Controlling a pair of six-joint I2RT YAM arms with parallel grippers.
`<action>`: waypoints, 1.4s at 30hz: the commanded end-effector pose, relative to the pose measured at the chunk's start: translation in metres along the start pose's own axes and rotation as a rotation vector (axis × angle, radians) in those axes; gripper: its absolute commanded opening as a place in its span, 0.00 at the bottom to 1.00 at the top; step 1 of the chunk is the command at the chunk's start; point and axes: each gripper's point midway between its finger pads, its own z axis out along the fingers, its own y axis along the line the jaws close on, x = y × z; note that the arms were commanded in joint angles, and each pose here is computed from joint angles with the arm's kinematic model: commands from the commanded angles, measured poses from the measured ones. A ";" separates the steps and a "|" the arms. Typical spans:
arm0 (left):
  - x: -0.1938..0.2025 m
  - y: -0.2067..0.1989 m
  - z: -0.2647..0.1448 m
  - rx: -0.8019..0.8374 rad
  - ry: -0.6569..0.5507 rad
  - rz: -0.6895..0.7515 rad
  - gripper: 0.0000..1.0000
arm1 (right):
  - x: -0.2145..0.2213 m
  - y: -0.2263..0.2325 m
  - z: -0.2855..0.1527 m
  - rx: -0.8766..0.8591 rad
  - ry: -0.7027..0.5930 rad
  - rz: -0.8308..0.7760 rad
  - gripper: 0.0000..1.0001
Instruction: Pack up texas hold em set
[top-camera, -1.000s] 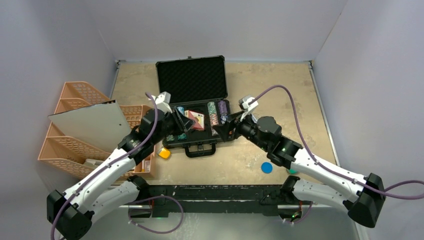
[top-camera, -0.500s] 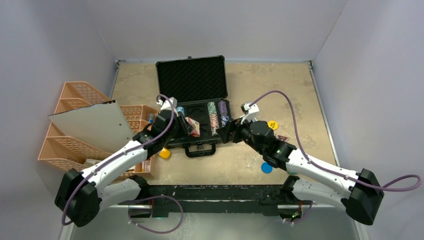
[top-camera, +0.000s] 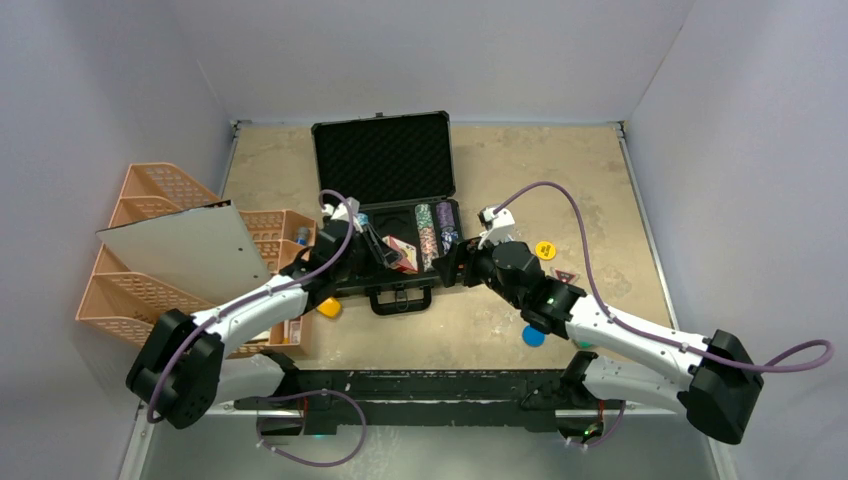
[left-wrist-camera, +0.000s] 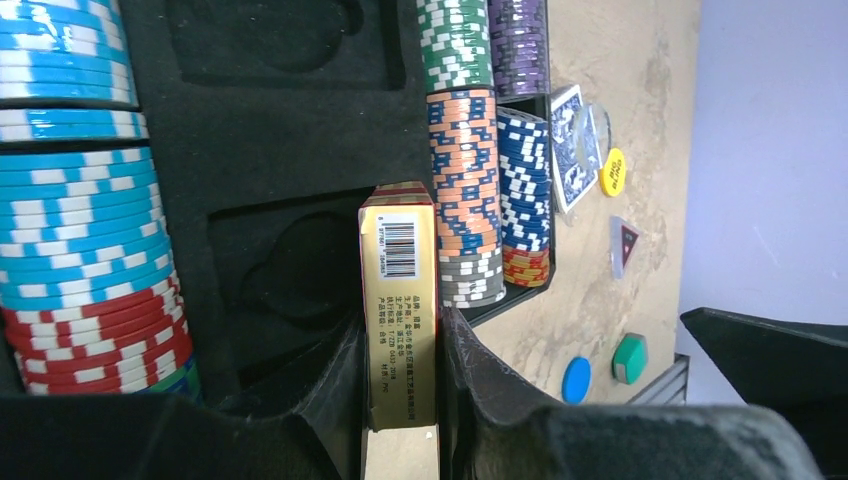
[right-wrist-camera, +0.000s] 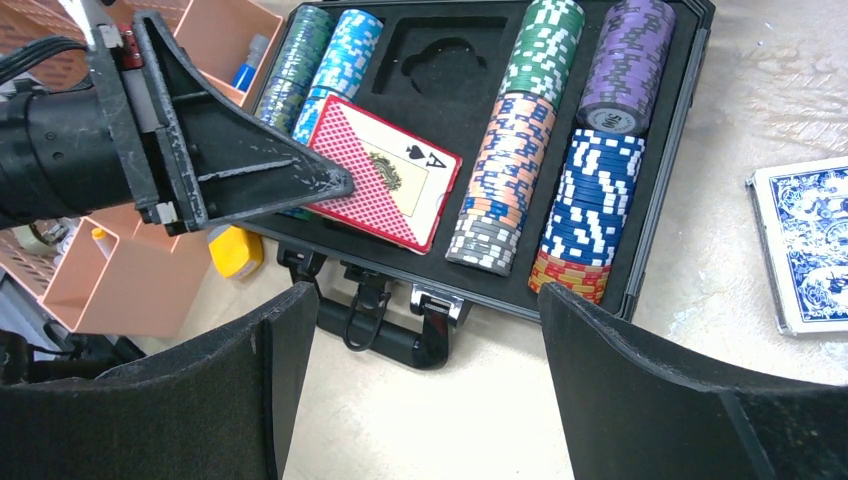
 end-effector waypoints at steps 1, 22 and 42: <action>0.007 -0.022 0.007 0.116 0.046 -0.087 0.00 | -0.012 -0.002 -0.004 0.020 -0.042 0.012 0.83; -0.036 -0.004 -0.017 -0.127 -0.076 0.073 0.76 | -0.008 -0.007 -0.008 0.026 -0.038 -0.001 0.84; -0.015 0.015 0.021 -0.180 0.036 0.114 0.39 | -0.002 -0.017 -0.015 0.055 -0.037 0.006 0.83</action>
